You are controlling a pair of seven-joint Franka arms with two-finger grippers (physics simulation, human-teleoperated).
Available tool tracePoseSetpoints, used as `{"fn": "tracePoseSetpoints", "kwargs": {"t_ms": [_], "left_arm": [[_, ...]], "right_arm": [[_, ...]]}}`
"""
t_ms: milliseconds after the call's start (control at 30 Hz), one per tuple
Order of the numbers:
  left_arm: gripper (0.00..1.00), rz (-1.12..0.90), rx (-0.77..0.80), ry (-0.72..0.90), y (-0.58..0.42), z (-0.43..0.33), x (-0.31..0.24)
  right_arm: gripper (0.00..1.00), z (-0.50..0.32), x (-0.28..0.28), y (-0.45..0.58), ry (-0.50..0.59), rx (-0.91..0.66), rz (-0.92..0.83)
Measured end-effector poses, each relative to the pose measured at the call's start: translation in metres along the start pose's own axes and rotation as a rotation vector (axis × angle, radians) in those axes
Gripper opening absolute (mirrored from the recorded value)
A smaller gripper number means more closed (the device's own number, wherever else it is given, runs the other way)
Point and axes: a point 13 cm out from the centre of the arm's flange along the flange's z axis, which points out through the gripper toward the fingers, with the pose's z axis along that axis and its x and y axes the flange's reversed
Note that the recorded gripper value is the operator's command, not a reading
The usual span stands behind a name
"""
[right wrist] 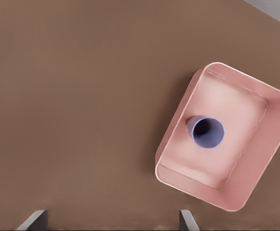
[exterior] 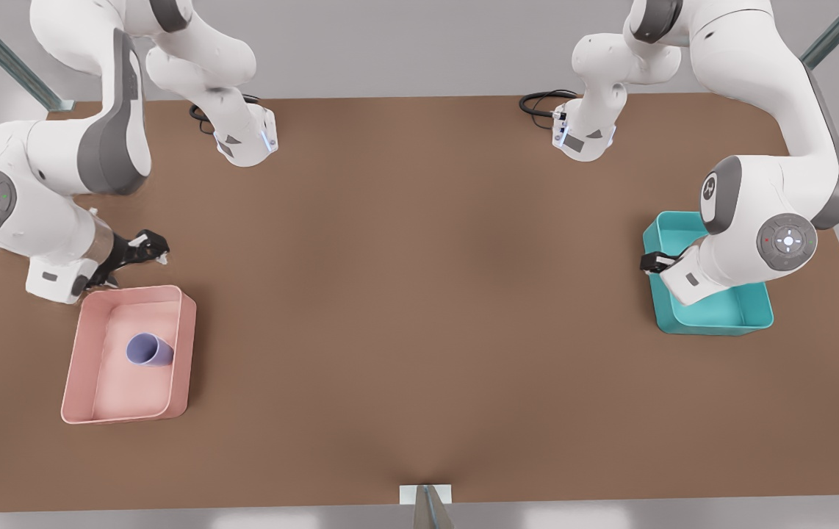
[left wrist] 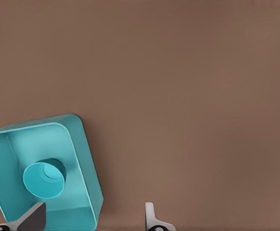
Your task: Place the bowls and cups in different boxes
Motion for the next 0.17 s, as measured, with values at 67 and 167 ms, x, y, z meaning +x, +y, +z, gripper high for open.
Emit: {"fn": "tracePoseSetpoints", "kwargs": {"t_ms": [67,167], "left_arm": [[1.0,-0.007,0.001,0.002,0.0,0.0,0.0],[1.0,-0.017,0.003,0.01,0.0,0.001,0.002]], "right_arm": [[1.0,-0.005,0.023,0.004,0.034,0.006,0.045],[1.0,-0.003,0.038,0.005,0.074,0.008,0.107]]}}
